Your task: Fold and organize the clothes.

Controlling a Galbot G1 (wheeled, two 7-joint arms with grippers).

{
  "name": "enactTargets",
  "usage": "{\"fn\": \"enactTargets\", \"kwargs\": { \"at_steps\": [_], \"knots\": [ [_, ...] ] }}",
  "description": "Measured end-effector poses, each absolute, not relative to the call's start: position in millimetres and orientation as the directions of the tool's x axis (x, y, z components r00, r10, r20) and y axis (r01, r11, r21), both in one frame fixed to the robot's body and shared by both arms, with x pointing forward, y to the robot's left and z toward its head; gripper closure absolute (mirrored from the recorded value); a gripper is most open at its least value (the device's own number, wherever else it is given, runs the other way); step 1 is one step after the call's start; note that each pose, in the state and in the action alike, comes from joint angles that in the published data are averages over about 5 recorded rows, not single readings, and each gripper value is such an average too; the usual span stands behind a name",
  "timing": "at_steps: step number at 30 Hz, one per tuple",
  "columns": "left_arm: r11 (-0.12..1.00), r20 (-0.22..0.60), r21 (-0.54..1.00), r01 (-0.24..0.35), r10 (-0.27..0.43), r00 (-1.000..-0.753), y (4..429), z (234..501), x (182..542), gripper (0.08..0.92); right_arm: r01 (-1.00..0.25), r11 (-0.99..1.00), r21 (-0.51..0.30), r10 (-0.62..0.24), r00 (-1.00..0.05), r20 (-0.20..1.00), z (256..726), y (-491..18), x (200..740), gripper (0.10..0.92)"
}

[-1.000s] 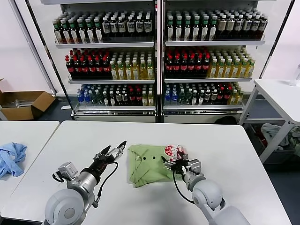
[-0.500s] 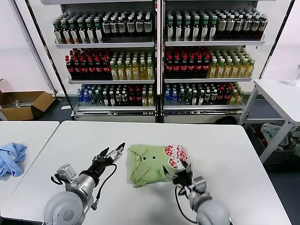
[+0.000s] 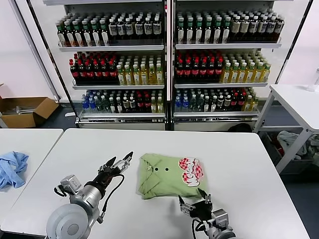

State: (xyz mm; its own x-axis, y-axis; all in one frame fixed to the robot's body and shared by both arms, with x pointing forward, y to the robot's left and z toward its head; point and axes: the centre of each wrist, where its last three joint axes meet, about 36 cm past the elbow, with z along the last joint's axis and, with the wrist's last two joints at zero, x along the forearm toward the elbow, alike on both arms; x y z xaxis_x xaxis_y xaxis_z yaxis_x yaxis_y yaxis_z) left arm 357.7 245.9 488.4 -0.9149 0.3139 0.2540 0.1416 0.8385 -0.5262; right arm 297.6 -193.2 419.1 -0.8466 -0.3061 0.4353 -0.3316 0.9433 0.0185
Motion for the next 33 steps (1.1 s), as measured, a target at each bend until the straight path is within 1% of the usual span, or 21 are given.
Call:
{"fn": "enactTargets", "kwargs": {
  "at_steps": [6, 10, 15, 21, 28, 33],
  "knots": [
    [0.837, 0.25, -0.528, 0.145, 0.317, -0.915, 244, 488, 358, 0.177, -0.342, 0.939, 0.021, -0.328, -0.878, 0.348, 436, -192, 310, 0.2],
    [0.839, 0.251, -0.523, 0.15, 0.32, -0.914, 243, 487, 358, 0.177, -0.342, 0.939, 0.022, -0.331, -0.888, 0.32, 434, -185, 331, 0.2],
    [0.843, 0.255, -0.518, 0.148, 0.318, -0.913, 243, 486, 356, 0.177, -0.345, 0.939, 0.014, -0.328, -0.878, 0.349, 420, -172, 367, 0.2],
    [0.842, 0.255, -0.519, 0.147, 0.317, -0.914, 242, 485, 355, 0.177, -0.367, 0.93, -0.021, -0.328, -0.854, 0.403, 406, -157, 403, 0.2],
    [0.844, 0.248, -0.513, 0.157, 0.321, -0.914, 241, 484, 357, 0.177, -0.403, 0.913, -0.071, -0.338, -0.841, 0.422, 404, -152, 418, 0.2],
    [0.854, 0.239, -0.494, 0.163, 0.314, -0.919, 245, 483, 359, 0.177, -0.406, 0.911, -0.079, -0.347, -0.854, 0.388, 418, -164, 417, 0.2]
  ]
}}
